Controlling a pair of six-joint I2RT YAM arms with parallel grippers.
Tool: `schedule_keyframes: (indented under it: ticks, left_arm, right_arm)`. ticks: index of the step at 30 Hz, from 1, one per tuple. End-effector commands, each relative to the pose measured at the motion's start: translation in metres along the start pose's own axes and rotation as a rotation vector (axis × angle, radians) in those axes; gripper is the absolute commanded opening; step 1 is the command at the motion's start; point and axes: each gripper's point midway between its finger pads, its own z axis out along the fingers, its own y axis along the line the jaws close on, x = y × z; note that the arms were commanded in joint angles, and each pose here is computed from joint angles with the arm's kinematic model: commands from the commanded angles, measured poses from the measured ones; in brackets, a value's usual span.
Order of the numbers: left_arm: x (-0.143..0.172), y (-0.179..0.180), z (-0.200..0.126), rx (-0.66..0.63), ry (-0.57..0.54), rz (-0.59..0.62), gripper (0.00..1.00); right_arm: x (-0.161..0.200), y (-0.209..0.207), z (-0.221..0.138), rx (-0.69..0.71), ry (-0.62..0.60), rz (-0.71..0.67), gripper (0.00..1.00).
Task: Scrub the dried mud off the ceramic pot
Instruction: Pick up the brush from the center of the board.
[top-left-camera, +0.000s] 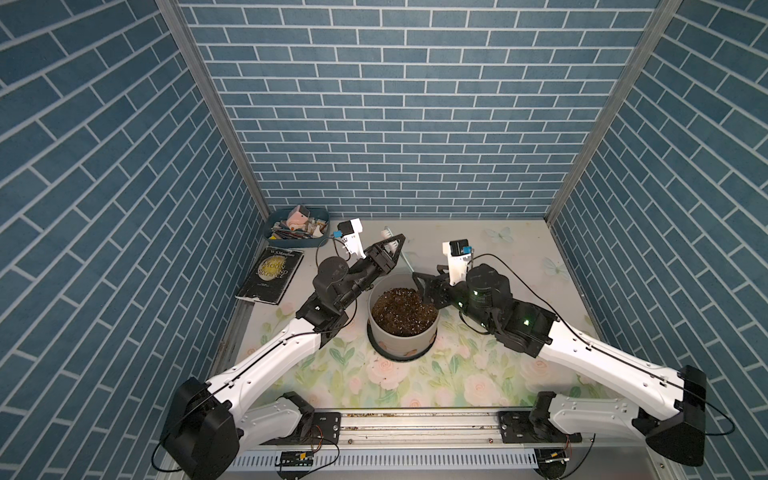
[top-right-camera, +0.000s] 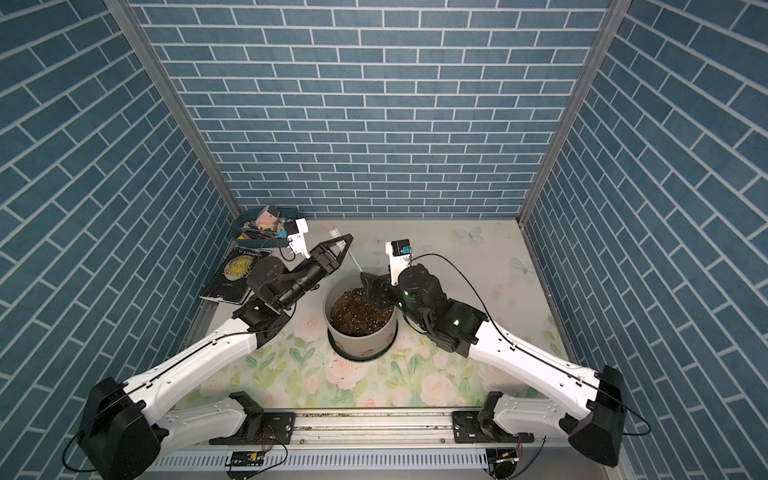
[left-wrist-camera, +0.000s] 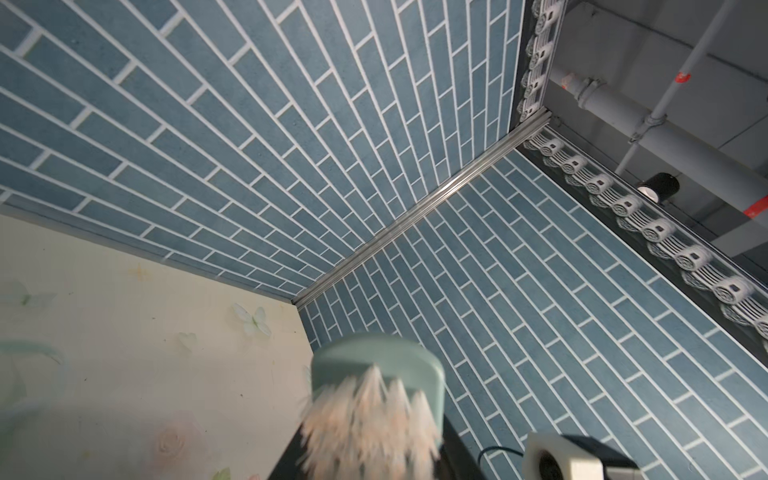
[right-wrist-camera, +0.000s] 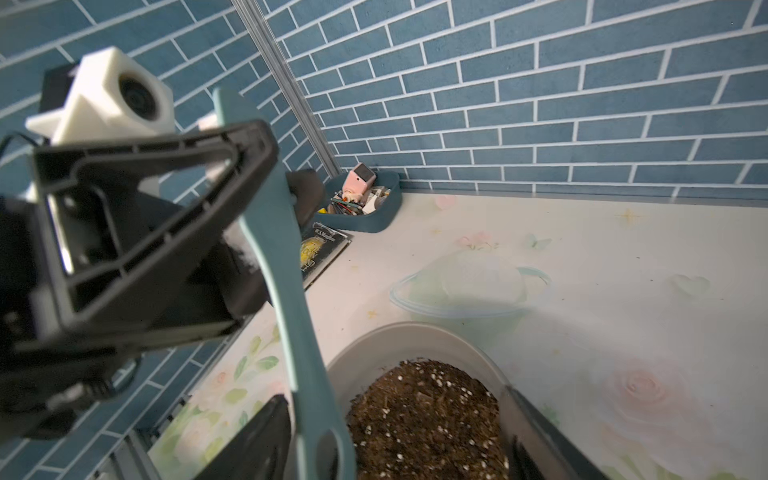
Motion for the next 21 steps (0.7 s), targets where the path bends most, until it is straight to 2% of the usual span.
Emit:
schedule_keyframes:
  ticks: [1,6,17,21]
  left_arm:
    - [-0.003,0.006,0.003,-0.045,-0.005,-0.030,0.00]
    - [0.000,0.007,0.005,-0.033,0.009,-0.057,0.00]
    - [0.001,0.009,0.005,-0.043,0.020,-0.093,0.00]
    - [0.000,0.010,0.005,-0.048,0.020,-0.097,0.00]
  right_arm:
    - [-0.036,0.029,-0.017,-0.186,-0.114,-0.063,0.78]
    - [-0.024,0.035,0.001,-0.189,-0.006,-0.115,0.70]
    - [-0.008,0.027,0.026,-0.152,0.054,-0.127,0.46]
    - [-0.006,0.026,0.026,-0.151,0.058,-0.128,0.30]
